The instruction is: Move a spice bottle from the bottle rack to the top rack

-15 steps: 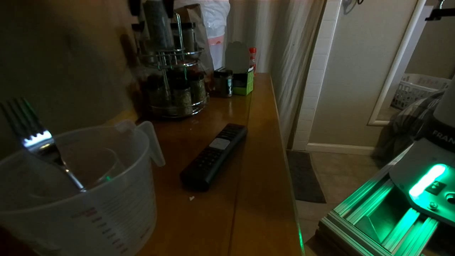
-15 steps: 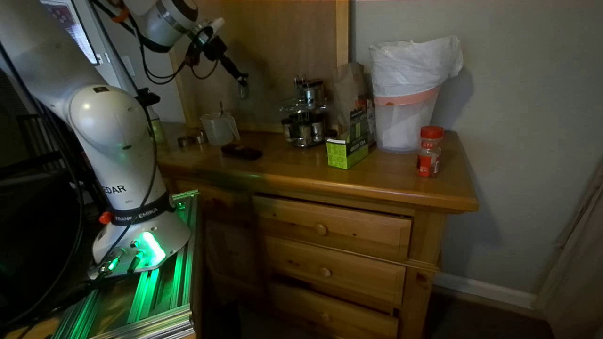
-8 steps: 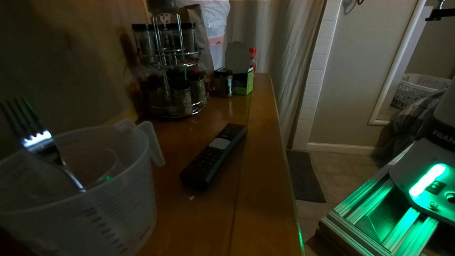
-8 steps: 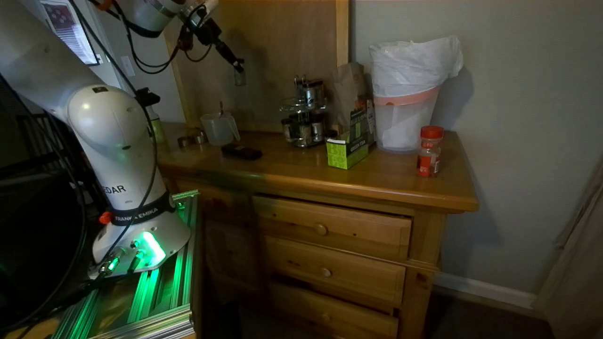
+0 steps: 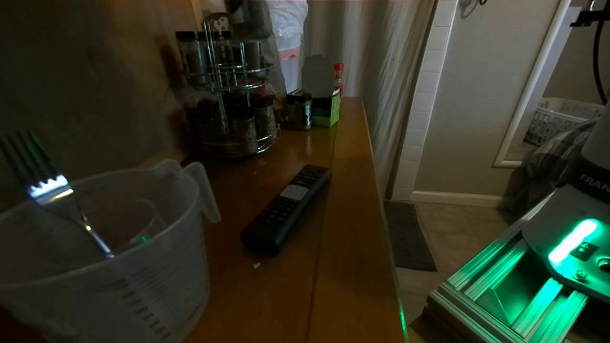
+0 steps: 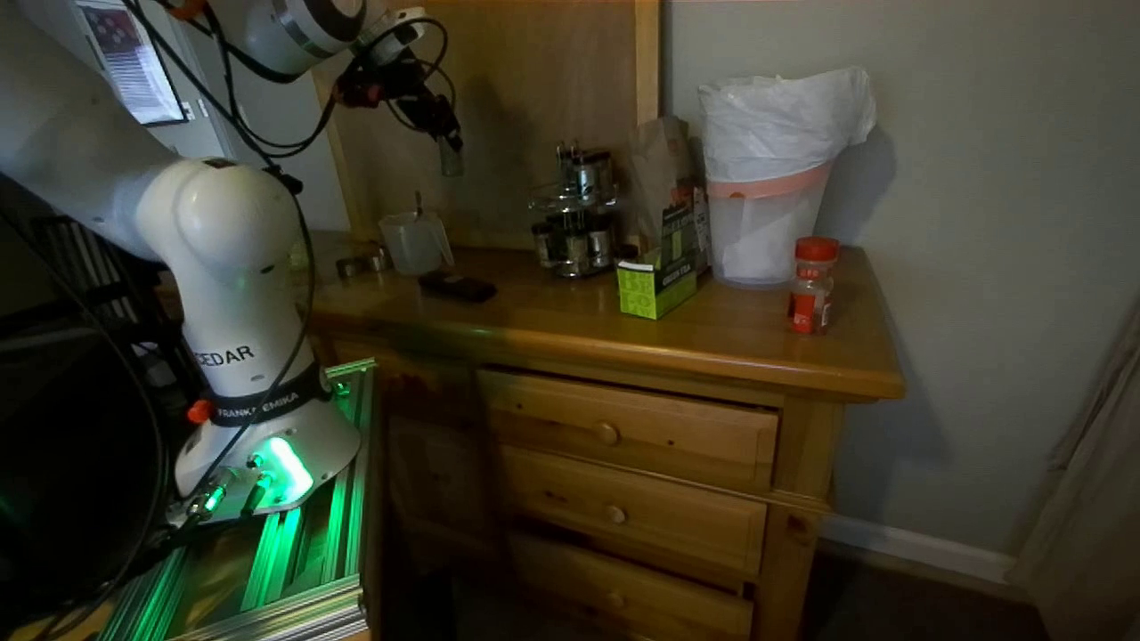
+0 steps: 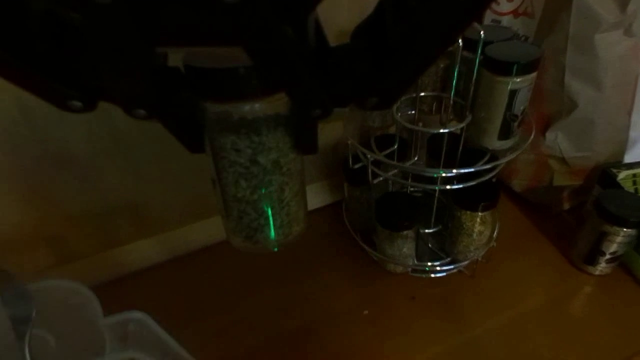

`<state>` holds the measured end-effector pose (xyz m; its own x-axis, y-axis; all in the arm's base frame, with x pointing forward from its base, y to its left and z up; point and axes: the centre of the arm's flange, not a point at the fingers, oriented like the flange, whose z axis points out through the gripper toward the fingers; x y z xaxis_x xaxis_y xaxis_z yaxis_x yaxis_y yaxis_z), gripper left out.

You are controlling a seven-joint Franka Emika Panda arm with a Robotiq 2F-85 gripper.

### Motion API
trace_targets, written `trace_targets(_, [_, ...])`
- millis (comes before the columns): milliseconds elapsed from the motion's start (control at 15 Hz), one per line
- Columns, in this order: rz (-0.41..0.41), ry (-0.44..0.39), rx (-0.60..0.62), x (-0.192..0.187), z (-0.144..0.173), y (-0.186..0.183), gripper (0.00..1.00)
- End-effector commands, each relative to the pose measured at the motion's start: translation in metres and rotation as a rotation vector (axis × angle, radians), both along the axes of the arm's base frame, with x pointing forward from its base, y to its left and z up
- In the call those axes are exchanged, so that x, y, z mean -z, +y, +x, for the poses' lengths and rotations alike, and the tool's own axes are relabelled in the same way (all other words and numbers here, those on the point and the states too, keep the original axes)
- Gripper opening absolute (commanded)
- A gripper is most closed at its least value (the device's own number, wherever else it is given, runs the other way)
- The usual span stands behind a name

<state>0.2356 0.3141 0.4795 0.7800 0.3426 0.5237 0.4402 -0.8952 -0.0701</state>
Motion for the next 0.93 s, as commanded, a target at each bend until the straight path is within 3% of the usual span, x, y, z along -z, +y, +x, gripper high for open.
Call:
trace_targets(0, [-0.031, 0.025, -0.169, 0.002, 0.003, -0.068, 0.24])
trace_targets(133, [-0.024, 0.008, -0.122, 0.007, 0.017, -0.086, 0.24])
trace_targets(200, [-0.023, 0.035, -0.133, 0.012, 0.017, -0.054, 0.49])
trace_targets(467, [-0.014, 0.025, -0.116, 0.002, 0.028, -0.069, 0.49])
trace_targets(533, [-0.015, 0.025, -0.117, 0.002, 0.027, -0.068, 0.24])
trace_targets(867, [0.067, -0.116, -0.105, 0.000, 0.054, -0.101, 0.24])
